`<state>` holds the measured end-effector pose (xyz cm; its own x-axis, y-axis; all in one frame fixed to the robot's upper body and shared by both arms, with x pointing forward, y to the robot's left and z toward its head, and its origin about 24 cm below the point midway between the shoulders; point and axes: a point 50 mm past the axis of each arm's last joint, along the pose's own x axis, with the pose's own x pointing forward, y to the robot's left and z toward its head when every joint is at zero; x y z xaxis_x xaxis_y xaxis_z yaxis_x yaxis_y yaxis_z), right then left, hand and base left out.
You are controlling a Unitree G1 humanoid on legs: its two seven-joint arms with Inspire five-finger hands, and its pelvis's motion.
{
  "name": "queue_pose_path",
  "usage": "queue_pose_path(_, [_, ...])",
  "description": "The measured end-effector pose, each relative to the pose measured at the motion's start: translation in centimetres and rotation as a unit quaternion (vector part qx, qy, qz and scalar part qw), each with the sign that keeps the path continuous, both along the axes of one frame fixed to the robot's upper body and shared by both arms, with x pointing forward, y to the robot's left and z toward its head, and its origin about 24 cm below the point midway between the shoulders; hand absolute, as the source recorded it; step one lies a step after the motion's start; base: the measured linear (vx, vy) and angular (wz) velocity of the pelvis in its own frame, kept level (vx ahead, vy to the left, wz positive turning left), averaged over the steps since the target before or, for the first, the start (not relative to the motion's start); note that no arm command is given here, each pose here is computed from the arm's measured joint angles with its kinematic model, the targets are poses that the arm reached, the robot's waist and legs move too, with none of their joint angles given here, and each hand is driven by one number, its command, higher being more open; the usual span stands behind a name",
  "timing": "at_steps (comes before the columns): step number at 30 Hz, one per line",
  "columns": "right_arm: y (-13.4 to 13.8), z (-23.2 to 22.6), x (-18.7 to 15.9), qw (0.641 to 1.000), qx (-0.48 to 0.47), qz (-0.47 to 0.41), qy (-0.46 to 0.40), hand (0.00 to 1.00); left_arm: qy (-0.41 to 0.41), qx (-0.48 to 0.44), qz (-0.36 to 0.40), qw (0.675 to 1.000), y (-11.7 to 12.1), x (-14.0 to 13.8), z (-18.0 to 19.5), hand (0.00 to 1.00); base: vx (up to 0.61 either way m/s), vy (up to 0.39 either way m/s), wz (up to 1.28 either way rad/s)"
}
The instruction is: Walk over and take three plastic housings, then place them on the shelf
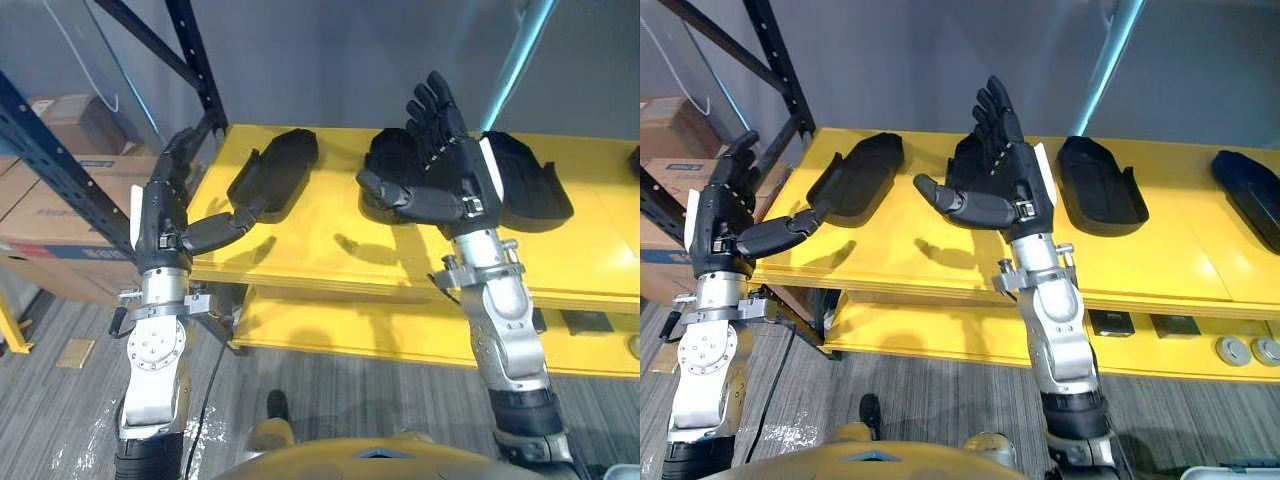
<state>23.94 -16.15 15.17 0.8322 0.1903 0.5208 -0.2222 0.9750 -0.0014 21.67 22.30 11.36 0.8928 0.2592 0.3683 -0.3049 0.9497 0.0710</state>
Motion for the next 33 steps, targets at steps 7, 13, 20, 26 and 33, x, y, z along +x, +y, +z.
queue_pose_path(7, [-4.3, -1.4, -2.9, 0.995, 0.005, -0.104, 0.011, 1.00, 0.011, -0.029, 0.094, 0.995, 1.8, -0.5, -0.8, 1.00, 0.02, -0.011, -0.22])
queue_pose_path(13, [-6.5, -1.7, -4.5, 0.986, 0.011, -0.167, 0.019, 1.00, 0.028, -0.086, 0.124, 0.988, 2.4, -0.6, -1.9, 1.00, 0.03, -0.010, -0.19])
queue_pose_path(20, [-8.0, -1.1, -5.9, 0.980, 0.027, -0.199, 0.006, 1.00, 0.084, -0.169, 0.113, 0.975, 2.8, -0.5, -4.7, 1.00, 0.00, -0.006, -0.12])
queue_pose_path(26, [-8.4, -1.1, -6.2, 0.978, 0.021, -0.208, 0.006, 1.00, 0.088, -0.238, 0.099, 0.962, 3.6, -0.7, -5.9, 1.00, 0.00, -0.008, -0.08])
queue_pose_path(33, [-8.8, -1.1, -6.5, 0.977, 0.017, -0.213, 0.008, 1.00, 0.083, -0.225, 0.172, 0.956, 5.1, -1.4, -6.8, 1.00, -0.01, -0.006, -0.06])
